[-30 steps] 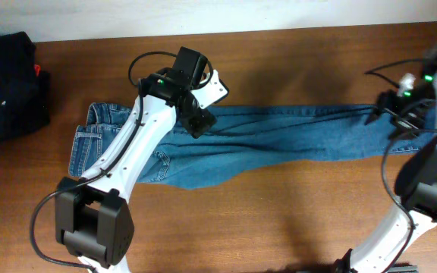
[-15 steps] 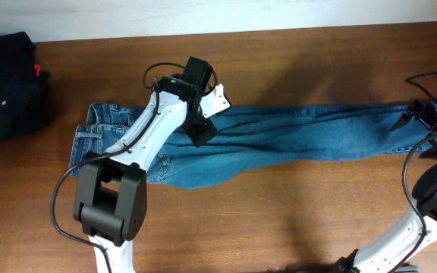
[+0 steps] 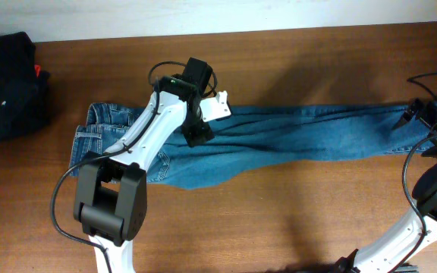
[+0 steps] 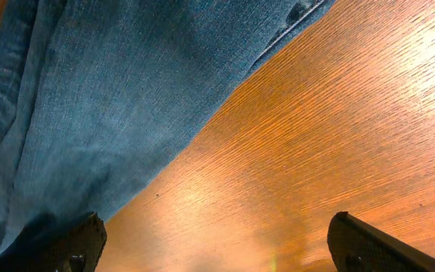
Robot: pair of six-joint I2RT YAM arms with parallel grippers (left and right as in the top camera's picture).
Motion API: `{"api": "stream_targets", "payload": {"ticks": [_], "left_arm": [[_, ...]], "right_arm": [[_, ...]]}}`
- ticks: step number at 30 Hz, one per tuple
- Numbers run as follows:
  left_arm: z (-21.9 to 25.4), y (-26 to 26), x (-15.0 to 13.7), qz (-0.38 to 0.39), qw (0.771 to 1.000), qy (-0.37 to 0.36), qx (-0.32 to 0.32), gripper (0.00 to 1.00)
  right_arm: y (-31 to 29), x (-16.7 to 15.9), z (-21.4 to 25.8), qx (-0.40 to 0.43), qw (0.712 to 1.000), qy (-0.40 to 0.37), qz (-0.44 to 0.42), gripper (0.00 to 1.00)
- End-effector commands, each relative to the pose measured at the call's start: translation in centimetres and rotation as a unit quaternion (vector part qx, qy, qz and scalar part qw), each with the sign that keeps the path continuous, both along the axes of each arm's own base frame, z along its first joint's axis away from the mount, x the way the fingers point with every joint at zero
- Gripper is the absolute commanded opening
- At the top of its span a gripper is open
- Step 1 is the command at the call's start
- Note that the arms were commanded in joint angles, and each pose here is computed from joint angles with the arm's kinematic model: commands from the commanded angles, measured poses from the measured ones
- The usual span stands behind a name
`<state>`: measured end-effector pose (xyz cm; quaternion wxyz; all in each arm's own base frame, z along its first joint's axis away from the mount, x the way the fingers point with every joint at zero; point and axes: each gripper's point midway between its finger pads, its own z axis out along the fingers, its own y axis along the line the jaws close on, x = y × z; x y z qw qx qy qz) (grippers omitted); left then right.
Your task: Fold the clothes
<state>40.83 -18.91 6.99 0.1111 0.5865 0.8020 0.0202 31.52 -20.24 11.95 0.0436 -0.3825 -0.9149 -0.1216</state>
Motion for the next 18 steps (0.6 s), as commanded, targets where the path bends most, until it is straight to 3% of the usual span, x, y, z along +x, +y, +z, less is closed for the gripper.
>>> {"api": "stream_targets", "payload": {"ticks": [1, 6, 10, 18], "left_arm": [[0.8, -0.4, 0.1, -0.059, 0.998, -0.013, 0.000, 0.77], [0.8, 2.0, 0.5, -0.076, 0.995, -0.023, 0.061, 0.76], [0.9, 5.7, 0.7, -0.053, 0.990, -0.019, 0.132, 0.99], [0.4, 9.2, 0.8, -0.055, 0.994, 0.018, 0.092, 0.99]], "right_arm": [[-0.3, 0.1, 1.1, -0.015, 1.000, -0.011, -0.002, 0.99], [-0.3, 0.1, 1.1, -0.015, 1.000, -0.011, -0.002, 0.99], [-0.3, 0.1, 1.1, -0.015, 1.000, -0.011, -0.002, 0.99], [-0.3, 0.1, 1.1, -0.015, 1.000, -0.011, -0.002, 0.99]]}}
